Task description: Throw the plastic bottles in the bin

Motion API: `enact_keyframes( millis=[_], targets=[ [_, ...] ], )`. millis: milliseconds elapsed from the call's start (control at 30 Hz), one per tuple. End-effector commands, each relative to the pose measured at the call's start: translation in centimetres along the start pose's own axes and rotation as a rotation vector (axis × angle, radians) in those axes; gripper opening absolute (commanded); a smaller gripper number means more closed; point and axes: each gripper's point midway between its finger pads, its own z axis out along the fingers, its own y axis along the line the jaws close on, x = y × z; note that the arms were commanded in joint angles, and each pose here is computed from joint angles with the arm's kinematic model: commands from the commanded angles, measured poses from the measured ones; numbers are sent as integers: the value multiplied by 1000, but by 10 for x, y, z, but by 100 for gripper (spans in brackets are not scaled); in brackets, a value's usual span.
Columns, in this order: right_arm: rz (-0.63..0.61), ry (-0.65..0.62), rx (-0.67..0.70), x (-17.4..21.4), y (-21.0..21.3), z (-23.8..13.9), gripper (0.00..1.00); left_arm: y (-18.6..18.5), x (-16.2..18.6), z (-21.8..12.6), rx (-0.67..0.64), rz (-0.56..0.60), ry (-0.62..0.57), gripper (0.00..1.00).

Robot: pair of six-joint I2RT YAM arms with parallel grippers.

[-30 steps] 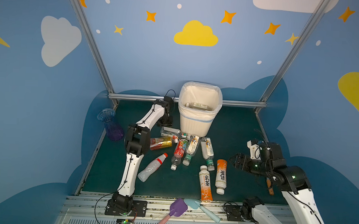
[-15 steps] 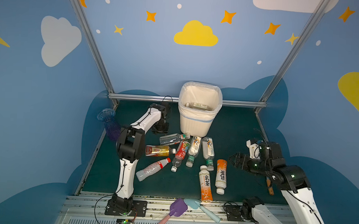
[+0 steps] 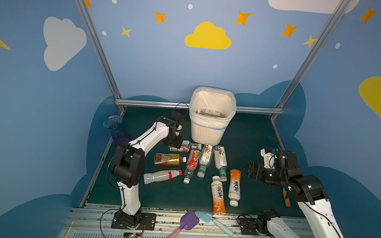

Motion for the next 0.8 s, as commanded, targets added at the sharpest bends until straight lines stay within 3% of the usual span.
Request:
enact_keyframes(
  millis=[0,200,467,767],
  targets=[
    [11,0,-12,3,1,0,86,-9,-3,-6,-33,111,-54,67],
    [21,1,-12,5,0,-1,86,-18,-12,-14,-50,185,-107,71],
    [36,-12,7,10,-7,-5,87,-60,-3,-29,1,158,-120,69],
    [58,46,93,19,-24,9,87,-155,17,-54,104,-28,-155,67]
  ],
)
